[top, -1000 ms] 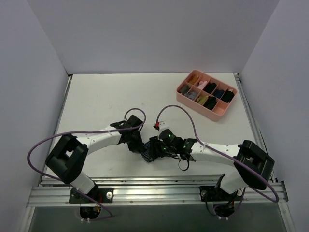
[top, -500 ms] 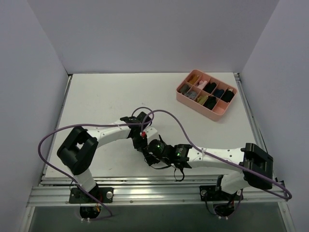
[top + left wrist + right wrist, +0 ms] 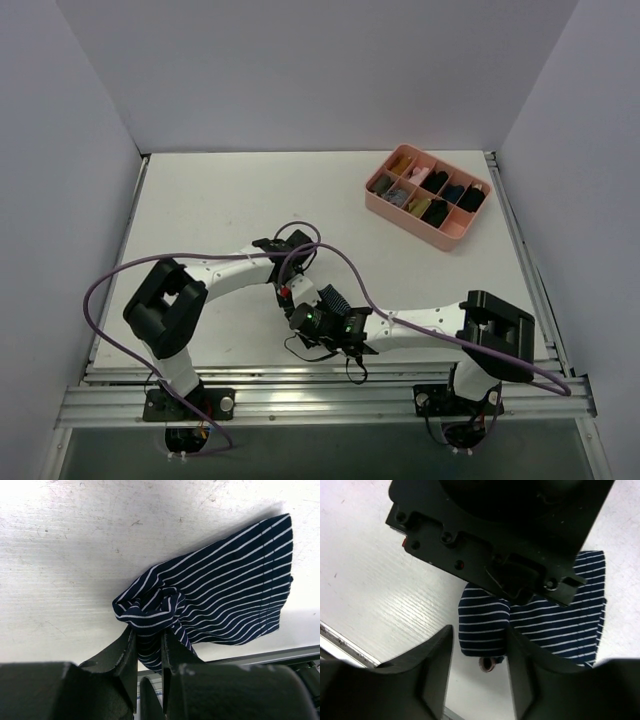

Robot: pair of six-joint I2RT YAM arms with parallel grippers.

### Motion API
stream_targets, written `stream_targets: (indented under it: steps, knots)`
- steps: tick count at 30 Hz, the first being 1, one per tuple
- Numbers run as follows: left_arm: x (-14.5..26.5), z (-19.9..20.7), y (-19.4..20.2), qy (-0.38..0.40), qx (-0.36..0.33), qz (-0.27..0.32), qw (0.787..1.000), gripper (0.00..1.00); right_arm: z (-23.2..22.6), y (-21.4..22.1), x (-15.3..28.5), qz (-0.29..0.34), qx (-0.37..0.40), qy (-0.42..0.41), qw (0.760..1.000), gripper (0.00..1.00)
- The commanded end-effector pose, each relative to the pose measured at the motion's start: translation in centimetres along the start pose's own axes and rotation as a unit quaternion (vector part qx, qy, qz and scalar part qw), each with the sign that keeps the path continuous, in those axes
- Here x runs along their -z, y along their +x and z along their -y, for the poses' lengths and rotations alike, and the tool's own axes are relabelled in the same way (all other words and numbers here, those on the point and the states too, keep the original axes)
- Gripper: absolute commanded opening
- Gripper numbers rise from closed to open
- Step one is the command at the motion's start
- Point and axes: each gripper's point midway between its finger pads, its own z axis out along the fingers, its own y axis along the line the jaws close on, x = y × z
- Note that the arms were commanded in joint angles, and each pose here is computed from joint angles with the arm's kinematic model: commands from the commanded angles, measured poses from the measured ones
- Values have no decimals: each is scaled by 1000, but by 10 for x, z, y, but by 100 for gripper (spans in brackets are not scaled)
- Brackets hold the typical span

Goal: Roll the underwear

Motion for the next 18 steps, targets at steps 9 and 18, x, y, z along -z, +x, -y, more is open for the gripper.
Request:
stream_targets:
  steps: [9, 18]
  knots:
    - [8, -73, 30, -101, 96, -28, 990, 6, 8, 49, -30, -41, -102, -8, 994, 2]
    - [50, -44, 4, 36, 118, 62, 991, 45, 26, 93, -43, -101, -210, -75, 970, 0]
